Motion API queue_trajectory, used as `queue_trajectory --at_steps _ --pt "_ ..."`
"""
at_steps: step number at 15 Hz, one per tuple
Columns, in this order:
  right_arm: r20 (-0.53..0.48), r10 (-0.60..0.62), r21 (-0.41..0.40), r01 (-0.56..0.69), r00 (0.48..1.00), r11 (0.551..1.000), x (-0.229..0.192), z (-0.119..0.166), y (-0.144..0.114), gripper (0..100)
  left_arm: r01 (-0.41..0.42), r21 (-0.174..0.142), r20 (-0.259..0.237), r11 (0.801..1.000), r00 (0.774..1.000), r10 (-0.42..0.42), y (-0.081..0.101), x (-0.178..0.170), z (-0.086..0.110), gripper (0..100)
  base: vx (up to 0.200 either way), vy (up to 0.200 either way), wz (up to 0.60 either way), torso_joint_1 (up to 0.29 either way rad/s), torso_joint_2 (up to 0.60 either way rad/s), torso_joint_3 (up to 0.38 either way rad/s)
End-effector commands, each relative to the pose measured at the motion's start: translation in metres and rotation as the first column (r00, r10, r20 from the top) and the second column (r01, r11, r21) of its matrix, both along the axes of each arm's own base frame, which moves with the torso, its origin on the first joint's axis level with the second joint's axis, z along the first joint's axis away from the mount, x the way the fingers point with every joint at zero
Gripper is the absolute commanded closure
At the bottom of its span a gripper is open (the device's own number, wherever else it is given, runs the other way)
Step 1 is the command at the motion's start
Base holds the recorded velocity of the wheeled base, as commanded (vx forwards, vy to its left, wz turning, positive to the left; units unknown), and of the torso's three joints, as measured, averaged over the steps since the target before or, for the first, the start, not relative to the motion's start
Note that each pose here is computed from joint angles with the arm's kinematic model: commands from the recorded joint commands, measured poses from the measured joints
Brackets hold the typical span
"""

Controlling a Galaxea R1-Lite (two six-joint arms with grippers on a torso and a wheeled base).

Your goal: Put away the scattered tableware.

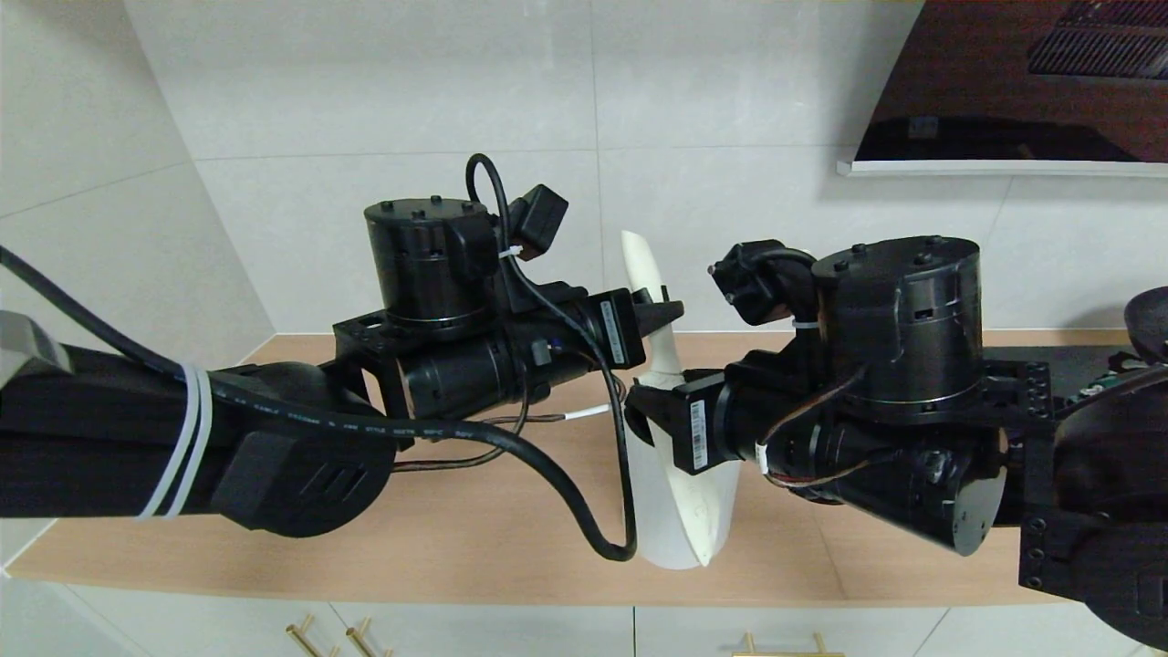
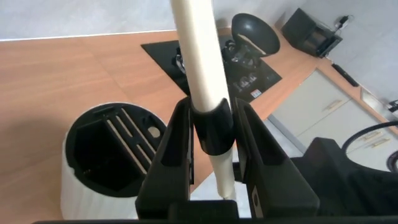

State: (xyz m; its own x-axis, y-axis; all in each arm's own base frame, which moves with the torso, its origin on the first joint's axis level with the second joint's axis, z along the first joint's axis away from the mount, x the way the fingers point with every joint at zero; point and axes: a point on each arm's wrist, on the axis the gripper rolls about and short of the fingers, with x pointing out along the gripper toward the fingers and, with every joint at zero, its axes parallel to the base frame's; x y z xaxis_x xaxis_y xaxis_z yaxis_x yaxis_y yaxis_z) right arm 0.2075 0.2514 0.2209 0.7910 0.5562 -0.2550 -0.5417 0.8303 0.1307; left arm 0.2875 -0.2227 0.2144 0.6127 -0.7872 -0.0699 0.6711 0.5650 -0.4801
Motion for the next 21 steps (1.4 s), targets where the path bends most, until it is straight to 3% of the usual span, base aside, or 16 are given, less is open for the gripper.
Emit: queue_trajectory --at_steps 1,5,7,9,11,14,15,18,19,21 --pt "-0.005 -0.001 0.012 0.001 1.0 1.0 0.0 0.001 0.0 0 0.0 -0.021 -0.002 1.0 1.0 0.0 0.001 -0.002 0.005 100 0.0 0.0 0.0 0.0 0.0 0.0" --pt "0.038 -0.007 0.066 0.004 0.999 0.998 -0.009 0.017 -0.012 0 -0.005 -0.064 0.036 0.998 0.999 0.007 0.01 -0.013 0.026 100 0.0 0.0 0.0 0.0 0.0 0.0" --pt "0.064 -0.017 0.07 0.013 0.998 0.997 -0.015 0.026 -0.026 0 -0.05 -0.074 0.057 0.996 0.997 0.054 0.016 -0.015 0.033 100 0.0 0.0 0.0 0.0 0.0 0.0" --pt "0.126 -0.067 0.042 0.062 0.99 0.997 -0.01 0.038 -0.051 0 -0.115 -0.091 0.136 0.989 0.983 0.127 0.023 -0.015 0.045 100 0.0 0.0 0.0 0.0 0.0 0.0" --pt "0.15 -0.104 0.067 0.095 0.983 0.993 -0.009 0.048 -0.065 0 -0.202 -0.066 0.226 0.977 0.951 0.212 0.035 -0.007 0.048 100 0.0 0.0 0.0 0.0 0.0 0.0" --pt "0.157 -0.119 0.074 0.108 0.98 0.991 -0.009 0.051 -0.07 0 -0.235 -0.014 0.309 0.972 0.923 0.228 0.038 0.001 0.044 100 0.0 0.0 0.0 0.0 0.0 0.0" --pt "0.16 -0.117 0.067 0.108 0.98 0.992 -0.009 0.05 -0.069 0 -0.24 -0.017 0.36 0.971 0.904 0.23 0.036 0.004 0.042 100 0.0 0.0 0.0 0.0 0.0 0.0" --pt "0.162 -0.121 0.062 0.112 0.979 0.992 -0.008 0.05 -0.07 0 -0.232 -0.02 0.546 0.973 0.812 0.205 0.022 0.029 0.019 100 0.0 0.0 0.0 0.0 0.0 0.0" --pt "0.163 -0.122 0.064 0.113 0.979 0.992 -0.008 0.05 -0.07 0 -0.219 -0.016 0.574 0.976 0.797 0.189 0.02 0.032 0.015 100 0.0 0.0 0.0 0.0 0.0 0.0" --pt "0.163 -0.13 0.064 0.121 0.978 0.991 -0.006 0.05 -0.072 0 -0.212 -0.003 0.576 0.977 0.798 0.175 0.018 0.03 0.012 100 0.0 0.0 0.0 0.0 0.0 0.0"
